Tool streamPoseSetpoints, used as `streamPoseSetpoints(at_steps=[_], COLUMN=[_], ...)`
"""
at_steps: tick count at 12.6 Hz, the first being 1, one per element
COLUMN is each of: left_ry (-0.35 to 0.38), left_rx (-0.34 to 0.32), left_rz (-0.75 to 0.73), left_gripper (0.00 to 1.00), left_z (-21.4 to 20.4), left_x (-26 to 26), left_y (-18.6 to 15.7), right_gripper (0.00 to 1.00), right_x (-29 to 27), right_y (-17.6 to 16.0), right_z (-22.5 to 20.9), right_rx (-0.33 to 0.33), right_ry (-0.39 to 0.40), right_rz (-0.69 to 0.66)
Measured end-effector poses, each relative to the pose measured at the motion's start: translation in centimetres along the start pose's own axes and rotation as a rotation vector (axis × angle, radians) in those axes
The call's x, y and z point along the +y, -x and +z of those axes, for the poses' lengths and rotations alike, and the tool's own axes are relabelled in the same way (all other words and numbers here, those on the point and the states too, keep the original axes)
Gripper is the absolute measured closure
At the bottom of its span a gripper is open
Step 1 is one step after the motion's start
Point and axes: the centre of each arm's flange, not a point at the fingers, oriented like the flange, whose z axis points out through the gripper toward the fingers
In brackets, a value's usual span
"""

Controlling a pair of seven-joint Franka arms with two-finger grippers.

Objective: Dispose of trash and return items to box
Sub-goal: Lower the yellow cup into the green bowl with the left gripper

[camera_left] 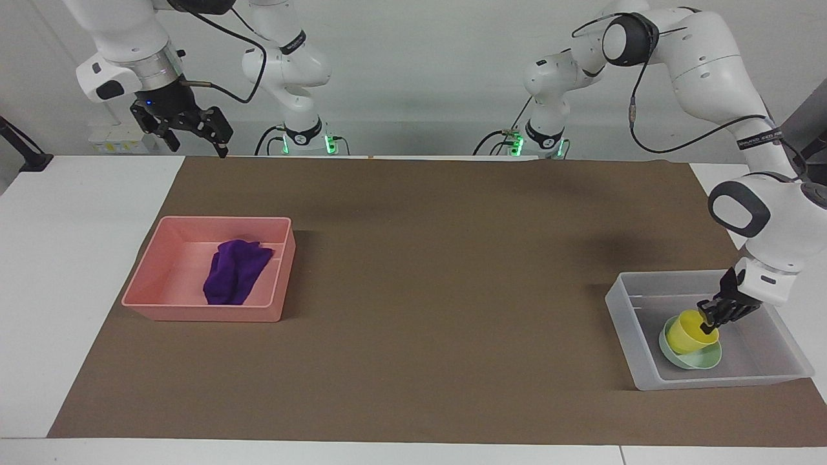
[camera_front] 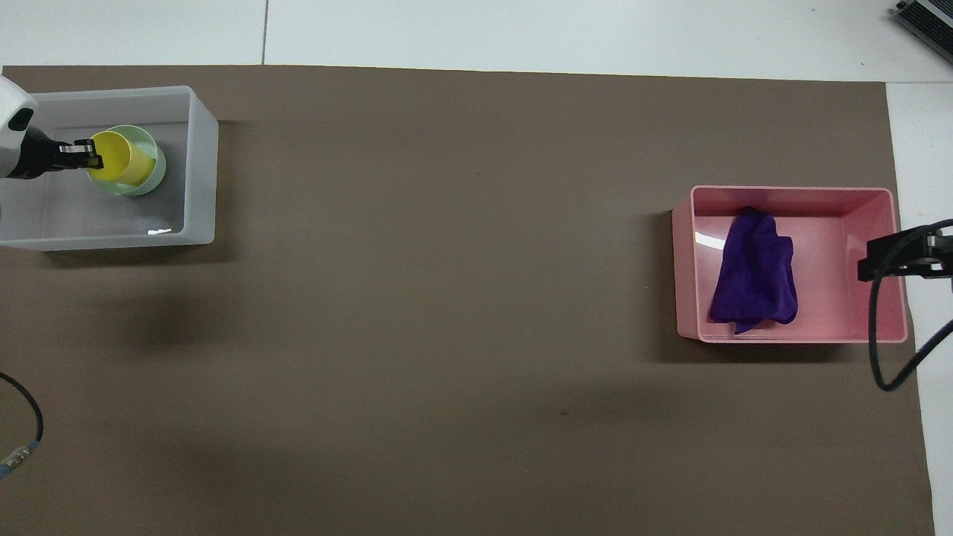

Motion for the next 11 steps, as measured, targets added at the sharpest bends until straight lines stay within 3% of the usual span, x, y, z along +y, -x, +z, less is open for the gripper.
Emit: streamPoseSetpoints(at_steps=[2,4,8,11], left_ry=[0.0,0.002,0.014,0.018], left_rx=[0.0,0.007,0.012,-0.007], left_rz=[0.01,0.019,0.078,0.149], left_gripper=[0.78,0.47,0.01,0.0], left_z=[-0.1,-0.6,-6.7,-10.6], left_x=[0.0,0.4,4.4,9.7], left_y=[0.0,-0.2,-0.1,3.6], right_gripper=[0.0,0.0,0.0,0.0], right_x=[0.0,-0.1,-0.3,-0.4], right_y=[0.0,0.2,0.3,0.3], right_z=[0.3,0.4,0.7,1.1], right_rx=[0.009,0.008,0.015,0.023], right_ry=[-0.001,-0.001,-0.001,-0.002], right_rz=[-0.001,-0.005,-0.02,-0.021])
